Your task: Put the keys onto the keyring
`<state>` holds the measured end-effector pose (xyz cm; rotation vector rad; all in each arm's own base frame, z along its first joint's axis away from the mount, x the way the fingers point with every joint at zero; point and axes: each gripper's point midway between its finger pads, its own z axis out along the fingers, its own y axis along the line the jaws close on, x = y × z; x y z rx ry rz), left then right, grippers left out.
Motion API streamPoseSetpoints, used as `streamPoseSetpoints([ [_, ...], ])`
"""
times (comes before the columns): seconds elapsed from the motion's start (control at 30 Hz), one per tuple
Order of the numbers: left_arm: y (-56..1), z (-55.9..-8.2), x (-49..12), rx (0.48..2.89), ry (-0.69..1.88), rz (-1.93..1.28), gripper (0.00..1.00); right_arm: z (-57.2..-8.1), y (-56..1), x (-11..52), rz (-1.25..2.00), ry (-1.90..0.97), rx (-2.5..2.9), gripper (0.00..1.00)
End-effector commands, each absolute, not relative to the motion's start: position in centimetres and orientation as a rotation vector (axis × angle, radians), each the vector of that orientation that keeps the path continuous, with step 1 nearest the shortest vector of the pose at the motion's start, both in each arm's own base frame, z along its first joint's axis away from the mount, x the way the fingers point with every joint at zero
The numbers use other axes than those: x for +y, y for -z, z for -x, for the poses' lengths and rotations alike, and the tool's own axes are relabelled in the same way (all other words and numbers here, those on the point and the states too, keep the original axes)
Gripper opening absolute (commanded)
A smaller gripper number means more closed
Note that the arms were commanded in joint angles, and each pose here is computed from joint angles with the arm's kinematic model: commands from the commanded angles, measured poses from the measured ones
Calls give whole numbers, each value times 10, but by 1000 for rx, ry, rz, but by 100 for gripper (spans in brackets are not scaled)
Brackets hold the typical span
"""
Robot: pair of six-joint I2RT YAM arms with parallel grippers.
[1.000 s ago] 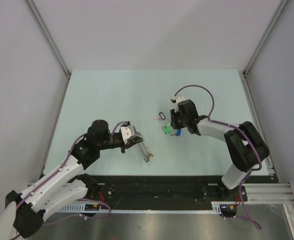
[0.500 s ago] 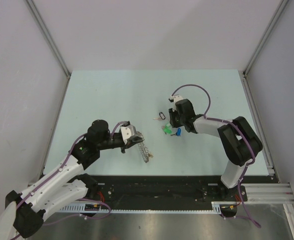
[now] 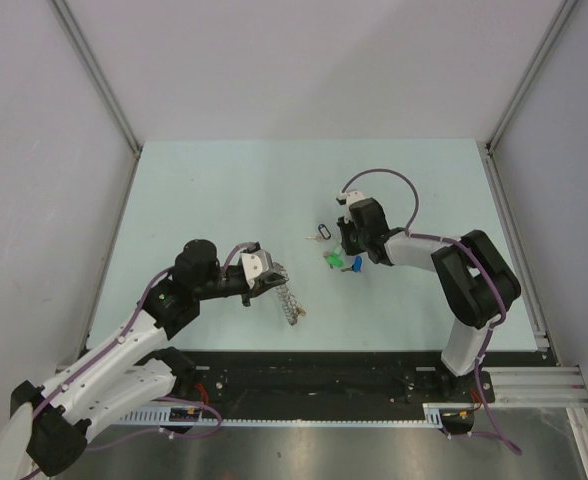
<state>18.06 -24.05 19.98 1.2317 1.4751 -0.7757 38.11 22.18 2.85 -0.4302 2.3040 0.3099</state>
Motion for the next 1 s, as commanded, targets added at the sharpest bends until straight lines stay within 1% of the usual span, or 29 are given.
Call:
streamPoseSetpoints([
  [0.0, -233, -185, -243, 1390, 765, -1198, 0, -395, -35, 224, 426, -293, 2269, 15],
  [0.17, -234, -185, -244, 1385, 764, -1197, 0, -393, -36, 223, 435, -291, 2277, 8],
  [0.27, -233, -185, -243, 1389, 764, -1197, 0, -392, -39, 222, 441, -286, 2275, 1],
  [0.37, -234, -185, -243, 1386, 766, -1196, 0, -390, -47, 222, 451, -286, 2265, 0],
  [0.5, -234, -183, -244, 1375, 771, -1204, 0, -383, -74, 224, 511, -299, 2216, 0],
  [0.57, -235, -182, -244, 1373, 775, -1206, 0, -382, -102, 227, 526, -315, 2151, 0],
  [0.6, -235, -182, -245, 1368, 777, -1208, 0, -375, -102, 224, 534, -312, 2171, 0],
  [0.63, -236, -182, -244, 1367, 777, -1207, 0, -370, -122, 229, 593, -336, 2115, 0],
  [0.7, -238, -180, -246, 1356, 787, -1213, 0, -359, -136, 233, 645, -372, 2083, 0],
  [0.73, -240, -180, -245, 1349, 785, -1211, 0, -354, -155, 234, 670, -384, 2029, 0],
  [0.83, -246, -174, -248, 1308, 813, -1232, 0, -338, -179, 239, 772, -438, 1945, 0],
  [0.97, -261, -171, -254, 1259, 842, -1250, 0, -298, -225, 250, 922, -590, 1753, 0],
])
